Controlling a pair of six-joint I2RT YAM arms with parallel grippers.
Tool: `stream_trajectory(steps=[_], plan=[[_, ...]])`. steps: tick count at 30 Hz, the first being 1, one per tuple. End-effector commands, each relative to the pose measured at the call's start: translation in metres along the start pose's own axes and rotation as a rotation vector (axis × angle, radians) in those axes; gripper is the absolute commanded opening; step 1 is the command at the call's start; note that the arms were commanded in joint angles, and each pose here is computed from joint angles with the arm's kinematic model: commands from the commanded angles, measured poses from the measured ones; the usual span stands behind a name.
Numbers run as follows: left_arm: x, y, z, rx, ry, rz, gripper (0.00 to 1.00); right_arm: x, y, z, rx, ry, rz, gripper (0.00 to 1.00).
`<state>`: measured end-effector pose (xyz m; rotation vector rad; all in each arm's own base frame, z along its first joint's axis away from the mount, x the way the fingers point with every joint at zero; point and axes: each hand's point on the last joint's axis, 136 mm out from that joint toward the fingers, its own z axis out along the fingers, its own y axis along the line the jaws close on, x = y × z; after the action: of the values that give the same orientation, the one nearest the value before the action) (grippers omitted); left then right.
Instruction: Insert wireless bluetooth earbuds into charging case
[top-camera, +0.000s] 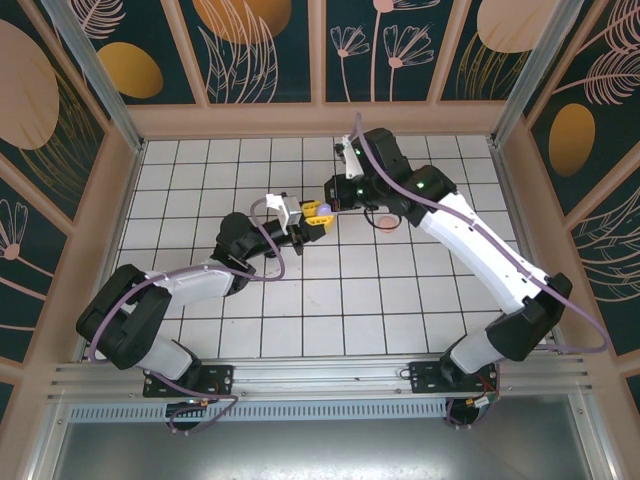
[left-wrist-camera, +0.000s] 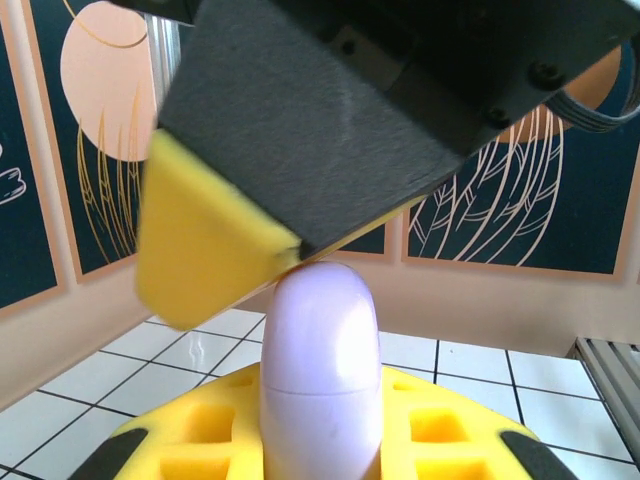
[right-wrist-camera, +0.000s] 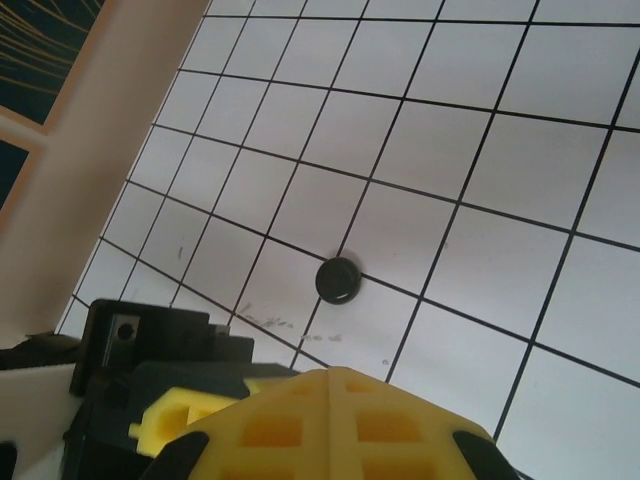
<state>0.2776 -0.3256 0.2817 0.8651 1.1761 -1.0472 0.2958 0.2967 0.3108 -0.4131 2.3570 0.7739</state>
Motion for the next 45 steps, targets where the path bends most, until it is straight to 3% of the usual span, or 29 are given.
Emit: stream_trajectory(steps=[1, 5, 9, 13, 19, 23, 29, 35, 45], plan=[[-0.019, 0.012, 0.005, -0.036, -0.055, 0.036, 0.0, 0.008, -0.006, -0.012, 0.032, -0.011, 0.035, 0.0], [-0.014, 0.016, 0.005, -0.057, -0.051, -0.011, 0.0, -0.016, -0.038, -0.04, 0.123, -0.164, 0.146, 0.04], [-0.001, 0.027, 0.0, -0.128, -0.037, -0.133, 0.0, -0.014, -0.076, -0.056, 0.161, -0.265, 0.257, 0.23], [0.029, 0.043, -0.001, -0.215, 0.033, -0.331, 0.0, 0.016, -0.1, -0.038, 0.195, -0.234, 0.3, 0.37], [0.097, 0.059, 0.005, -0.319, 0.227, -0.687, 0.0, 0.057, -0.126, -0.011, 0.24, -0.19, 0.355, 0.47], [0.147, 0.067, 0.005, -0.395, 0.342, -0.865, 0.0, 0.067, -0.137, -0.003, 0.27, -0.185, 0.369, 0.49], [0.188, 0.073, 0.0, -0.487, 0.38, -1.019, 0.0, 0.075, -0.144, 0.001, 0.298, -0.175, 0.372, 0.5], [0.227, 0.08, 0.0, -0.56, 0.484, -1.104, 0.02, 0.079, -0.147, 0.003, 0.304, -0.171, 0.371, 0.5], [0.264, 0.081, -0.011, -0.645, 0.575, -1.17, 0.2, 0.08, -0.147, 0.001, 0.303, -0.175, 0.37, 0.5]])
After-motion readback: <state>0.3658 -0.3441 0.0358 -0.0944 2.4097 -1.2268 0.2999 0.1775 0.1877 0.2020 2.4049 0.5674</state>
